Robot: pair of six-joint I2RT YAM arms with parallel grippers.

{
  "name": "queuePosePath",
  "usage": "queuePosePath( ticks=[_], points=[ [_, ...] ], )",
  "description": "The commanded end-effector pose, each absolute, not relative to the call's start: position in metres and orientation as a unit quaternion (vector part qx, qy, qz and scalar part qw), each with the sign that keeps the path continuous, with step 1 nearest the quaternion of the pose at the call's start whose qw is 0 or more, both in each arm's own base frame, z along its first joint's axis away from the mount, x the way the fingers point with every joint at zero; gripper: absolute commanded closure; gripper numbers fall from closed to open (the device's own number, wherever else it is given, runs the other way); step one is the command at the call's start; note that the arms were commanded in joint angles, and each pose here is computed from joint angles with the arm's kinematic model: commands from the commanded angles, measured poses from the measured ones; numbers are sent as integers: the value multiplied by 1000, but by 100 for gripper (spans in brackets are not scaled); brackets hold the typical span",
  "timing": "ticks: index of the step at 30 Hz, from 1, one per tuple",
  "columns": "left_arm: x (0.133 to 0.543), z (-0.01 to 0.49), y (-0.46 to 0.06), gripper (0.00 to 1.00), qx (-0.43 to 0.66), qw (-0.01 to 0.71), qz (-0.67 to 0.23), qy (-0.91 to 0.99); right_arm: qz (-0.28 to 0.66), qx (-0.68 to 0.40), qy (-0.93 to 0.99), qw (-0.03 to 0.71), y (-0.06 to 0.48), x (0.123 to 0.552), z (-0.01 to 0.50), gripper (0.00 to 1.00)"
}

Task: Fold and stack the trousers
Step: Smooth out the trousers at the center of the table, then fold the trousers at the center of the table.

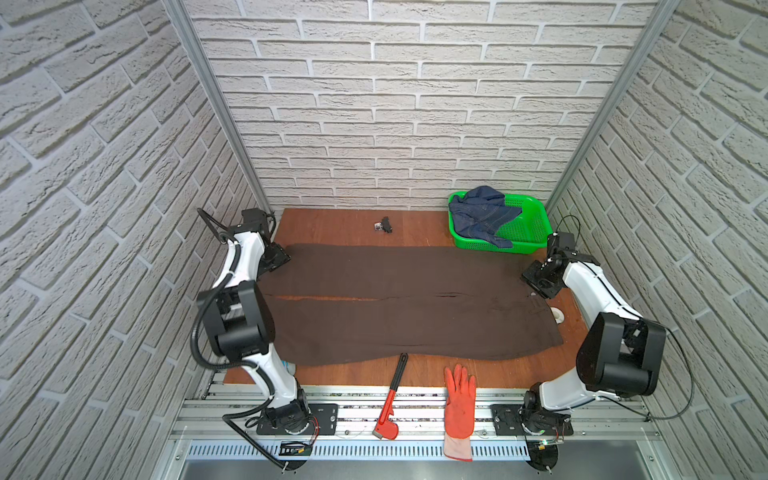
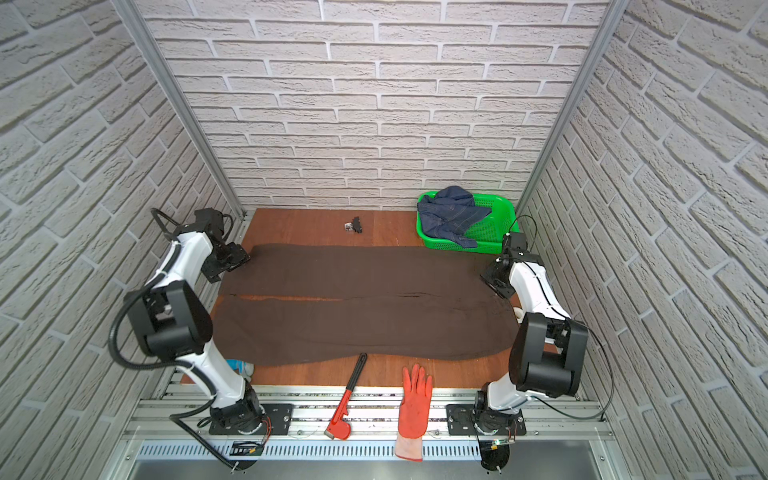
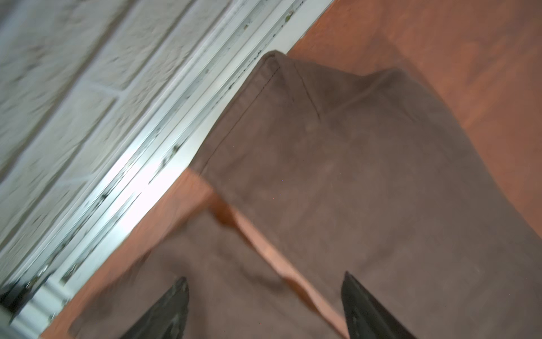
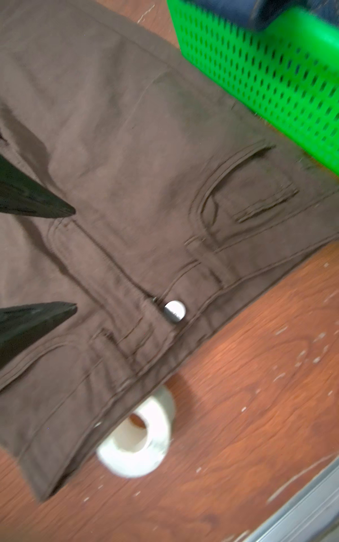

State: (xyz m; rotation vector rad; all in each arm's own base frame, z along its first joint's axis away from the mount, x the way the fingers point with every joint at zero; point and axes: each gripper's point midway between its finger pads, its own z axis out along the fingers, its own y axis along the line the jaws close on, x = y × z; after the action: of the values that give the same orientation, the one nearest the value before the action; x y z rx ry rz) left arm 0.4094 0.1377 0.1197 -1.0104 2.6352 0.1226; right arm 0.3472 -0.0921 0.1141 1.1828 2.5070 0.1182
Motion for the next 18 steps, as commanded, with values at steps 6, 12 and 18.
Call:
queuePosePath(
  ticks=[6, 12, 18],
  points=[
    [488, 77, 165, 19, -294, 169, 12, 941, 40, 400, 889, 219, -92, 376, 135, 51],
    [515, 64, 176, 18, -258, 163, 21, 952, 40, 402, 889, 216, -94, 386, 132, 51],
    [537, 51, 181, 19, -206, 159, 25, 965, 49, 396, 892, 214, -93, 396, 133, 51]
  ],
)
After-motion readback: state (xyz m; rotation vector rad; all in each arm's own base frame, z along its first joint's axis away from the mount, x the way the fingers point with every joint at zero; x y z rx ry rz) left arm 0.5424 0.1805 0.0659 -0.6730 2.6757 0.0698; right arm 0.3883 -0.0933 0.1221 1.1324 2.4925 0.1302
